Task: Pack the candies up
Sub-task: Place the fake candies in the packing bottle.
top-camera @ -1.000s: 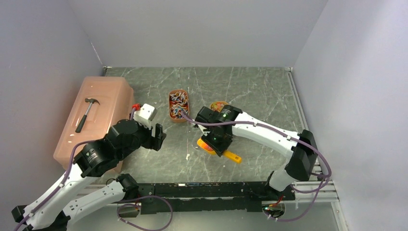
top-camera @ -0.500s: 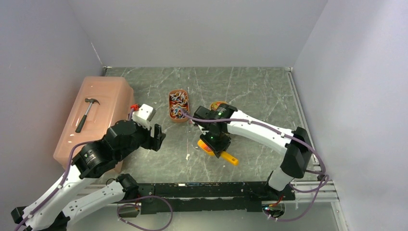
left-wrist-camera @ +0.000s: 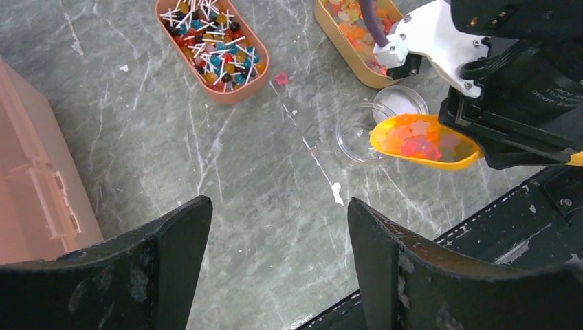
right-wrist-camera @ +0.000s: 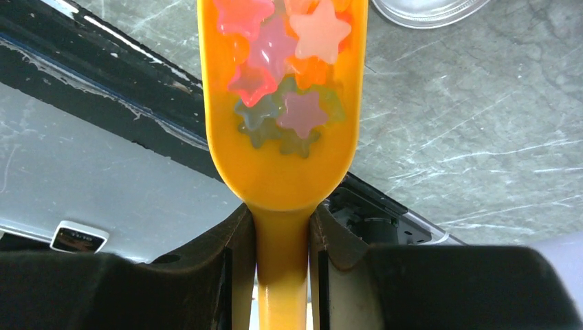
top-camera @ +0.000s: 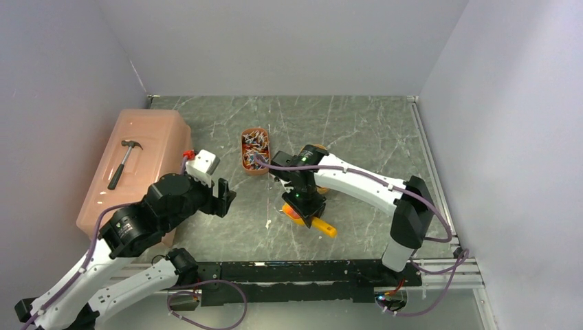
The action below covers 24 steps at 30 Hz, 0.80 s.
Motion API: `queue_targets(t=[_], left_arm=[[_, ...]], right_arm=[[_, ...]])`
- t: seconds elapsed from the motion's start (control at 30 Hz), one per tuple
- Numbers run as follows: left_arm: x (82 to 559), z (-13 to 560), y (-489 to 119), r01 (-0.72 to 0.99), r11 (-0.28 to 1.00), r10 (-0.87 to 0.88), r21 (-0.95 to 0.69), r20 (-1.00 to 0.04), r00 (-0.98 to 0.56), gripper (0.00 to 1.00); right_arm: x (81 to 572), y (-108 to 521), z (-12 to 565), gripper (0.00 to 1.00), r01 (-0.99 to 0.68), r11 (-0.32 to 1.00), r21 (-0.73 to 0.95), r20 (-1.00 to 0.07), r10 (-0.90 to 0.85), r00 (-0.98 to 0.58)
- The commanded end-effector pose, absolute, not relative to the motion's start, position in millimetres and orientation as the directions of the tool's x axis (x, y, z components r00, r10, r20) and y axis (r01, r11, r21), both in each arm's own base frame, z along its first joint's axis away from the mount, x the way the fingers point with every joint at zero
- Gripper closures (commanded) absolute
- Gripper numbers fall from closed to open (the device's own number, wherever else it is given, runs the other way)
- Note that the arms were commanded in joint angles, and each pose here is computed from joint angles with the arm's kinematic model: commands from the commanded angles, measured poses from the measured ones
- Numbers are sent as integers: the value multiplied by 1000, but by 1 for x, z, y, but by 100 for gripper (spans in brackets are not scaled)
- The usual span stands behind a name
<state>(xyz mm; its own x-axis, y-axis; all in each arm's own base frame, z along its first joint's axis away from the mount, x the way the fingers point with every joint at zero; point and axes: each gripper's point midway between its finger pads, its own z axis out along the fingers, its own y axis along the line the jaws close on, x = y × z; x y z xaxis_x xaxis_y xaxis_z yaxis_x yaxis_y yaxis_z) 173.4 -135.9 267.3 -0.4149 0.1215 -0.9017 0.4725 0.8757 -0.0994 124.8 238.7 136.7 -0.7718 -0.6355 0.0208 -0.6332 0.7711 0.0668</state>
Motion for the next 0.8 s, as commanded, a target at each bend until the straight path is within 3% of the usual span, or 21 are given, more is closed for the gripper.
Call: queue_targets(t=[0.0,0.37,0.77], left_arm=[[171,278,-139,486,863,77,-137,-915,-395,22],[165,287,-137,504,849,46,-158,-928,-369,22],[162,292,-137,517,837,25,-177,-933,-359,22]], right_arm=[[118,241,151,100,-605,790,98,65,-612,-788],[111,238,152,100,-544,828,137,156,-560,-814],[110,249,163,100,-436,852,289,204,-500,-842]])
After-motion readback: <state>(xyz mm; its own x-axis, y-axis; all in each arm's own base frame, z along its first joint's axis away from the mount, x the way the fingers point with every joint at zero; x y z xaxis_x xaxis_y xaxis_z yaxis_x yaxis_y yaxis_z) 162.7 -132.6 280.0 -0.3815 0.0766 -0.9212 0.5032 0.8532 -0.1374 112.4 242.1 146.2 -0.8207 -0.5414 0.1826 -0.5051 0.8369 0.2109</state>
